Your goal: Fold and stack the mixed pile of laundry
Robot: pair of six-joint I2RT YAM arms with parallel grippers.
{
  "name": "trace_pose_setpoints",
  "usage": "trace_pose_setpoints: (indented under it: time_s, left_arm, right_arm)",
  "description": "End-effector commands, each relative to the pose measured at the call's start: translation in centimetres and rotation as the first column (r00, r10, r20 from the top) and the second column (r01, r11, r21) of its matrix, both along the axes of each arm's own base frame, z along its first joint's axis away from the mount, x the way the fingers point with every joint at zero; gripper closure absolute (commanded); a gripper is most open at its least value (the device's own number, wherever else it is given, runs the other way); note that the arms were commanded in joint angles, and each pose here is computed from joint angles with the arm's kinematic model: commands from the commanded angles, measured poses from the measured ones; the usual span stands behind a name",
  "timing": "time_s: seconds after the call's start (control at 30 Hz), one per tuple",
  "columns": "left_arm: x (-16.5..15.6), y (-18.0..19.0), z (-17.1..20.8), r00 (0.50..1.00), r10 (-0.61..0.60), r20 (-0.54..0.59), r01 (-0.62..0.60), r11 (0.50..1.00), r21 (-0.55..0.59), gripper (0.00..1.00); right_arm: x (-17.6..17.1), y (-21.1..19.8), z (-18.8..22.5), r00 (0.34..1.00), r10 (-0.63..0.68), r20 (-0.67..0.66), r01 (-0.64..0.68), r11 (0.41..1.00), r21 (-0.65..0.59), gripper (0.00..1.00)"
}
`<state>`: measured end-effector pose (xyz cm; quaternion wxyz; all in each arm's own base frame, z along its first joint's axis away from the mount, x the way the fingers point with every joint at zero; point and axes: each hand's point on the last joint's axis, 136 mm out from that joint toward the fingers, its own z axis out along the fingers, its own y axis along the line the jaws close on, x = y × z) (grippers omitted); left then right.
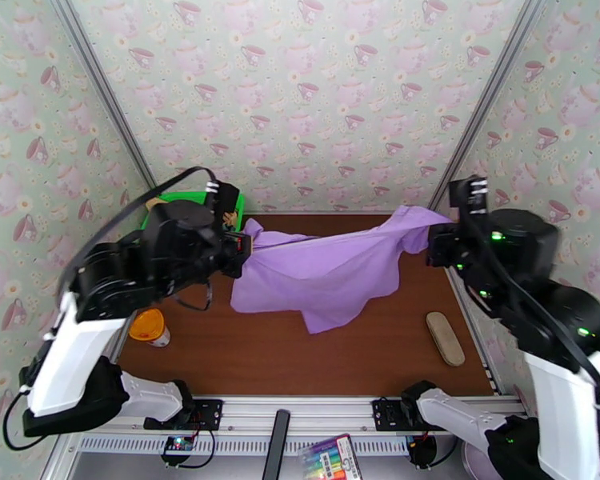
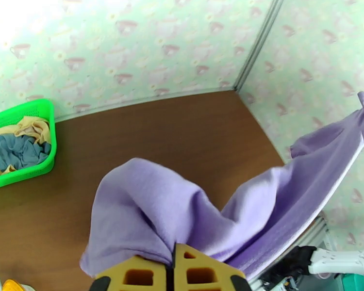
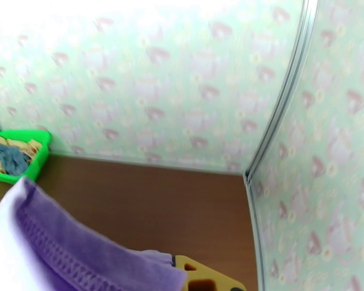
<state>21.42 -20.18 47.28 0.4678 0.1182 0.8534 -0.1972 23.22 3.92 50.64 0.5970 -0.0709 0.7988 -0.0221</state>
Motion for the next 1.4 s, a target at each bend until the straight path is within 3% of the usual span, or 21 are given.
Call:
trace_pose_setpoints:
  time_s: [0.0, 0.17, 0.33, 0.37, 0.4, 0.5, 0.63, 0.83, 0.93, 1.07, 1.17, 1.37]
  left_arm:
    - [-0.8, 2.3, -2.8, 0.994, 0.081, -0.074, -0.068, 0.984, 0.165, 0.93]
    - [0.8, 1.2, -6.3, 0.98, 0.142, -0.137, -0.085, 0.932, 0.353, 0.9]
    - [6.6, -0.6, -11.6, 0.952, 0.213, -0.218, -0.089, 0.878, 0.47, 0.88]
    - [8.4, -1.1, -13.3, 0.943, 0.214, -0.255, -0.073, 0.881, 0.468, 0.82]
    - [10.1, -1.7, -14.7, 0.935, 0.212, -0.285, -0.063, 0.888, 0.455, 0.68]
    - [15.6, -4.0, -19.0, 0.923, 0.18, -0.34, -0.02, 0.905, 0.426, 0.01]
    - [20.3, -6.9, -22.6, 0.92, 0.137, -0.366, 0.038, 0.901, 0.433, 0.0]
    - [21.8, -5.7, -25.9, 0.89, 0.175, -0.422, 0.047, 0.884, 0.465, 0.0]
    - [21.2, -3.9, -28.5, 0.865, 0.189, -0.464, 0.055, 0.884, 0.463, 0.11]
    - [20.3, -1.2, -31.1, 0.85, 0.181, -0.495, 0.066, 0.896, 0.44, 0.37]
    - [19.2, 0.3, -32.7, 0.857, 0.152, -0.493, 0.119, 0.871, 0.476, 0.38]
    - [18.2, -0.9, -34.2, 0.903, -0.024, -0.429, 0.261, 0.824, 0.503, 0.33]
  right_arm:
    - [-0.5, -1.2, -0.3, 0.998, -0.041, -0.052, 0.036, 0.995, -0.089, 1.0]
    - [3.5, -1.4, -3.2, 0.981, -0.142, -0.129, 0.11, 0.968, -0.225, 1.0]
    - [11.1, -0.4, -10.3, 0.938, -0.265, -0.222, 0.158, 0.901, -0.405, 1.0]
    - [13.1, -0.3, -12.1, 0.924, -0.294, -0.245, 0.167, 0.886, -0.432, 1.0]
    - [14.9, -0.2, -13.2, 0.916, -0.316, -0.247, 0.187, 0.881, -0.435, 1.0]
    - [20.6, -0.8, -18.6, 0.868, -0.4, -0.294, 0.231, 0.85, -0.474, 1.0]
    - [26.0, -2.8, -26.3, 0.779, -0.517, -0.355, 0.262, 0.783, -0.565, 1.0]
    - [28.6, -5.6, -33.4, 0.692, -0.595, -0.41, 0.256, 0.733, -0.631, 1.0]
    - [28.8, -6.0, -34.9, 0.681, -0.594, -0.428, 0.253, 0.739, -0.624, 1.0]
    - [28.8, -5.9, -36.0, 0.676, -0.581, -0.454, 0.239, 0.755, -0.61, 1.0]
    - [28.6, -5.7, -36.3, 0.674, -0.569, -0.471, 0.229, 0.767, -0.6, 1.0]
    - [27.9, -5.3, -36.3, 0.673, -0.548, -0.497, 0.228, 0.793, -0.565, 1.0]
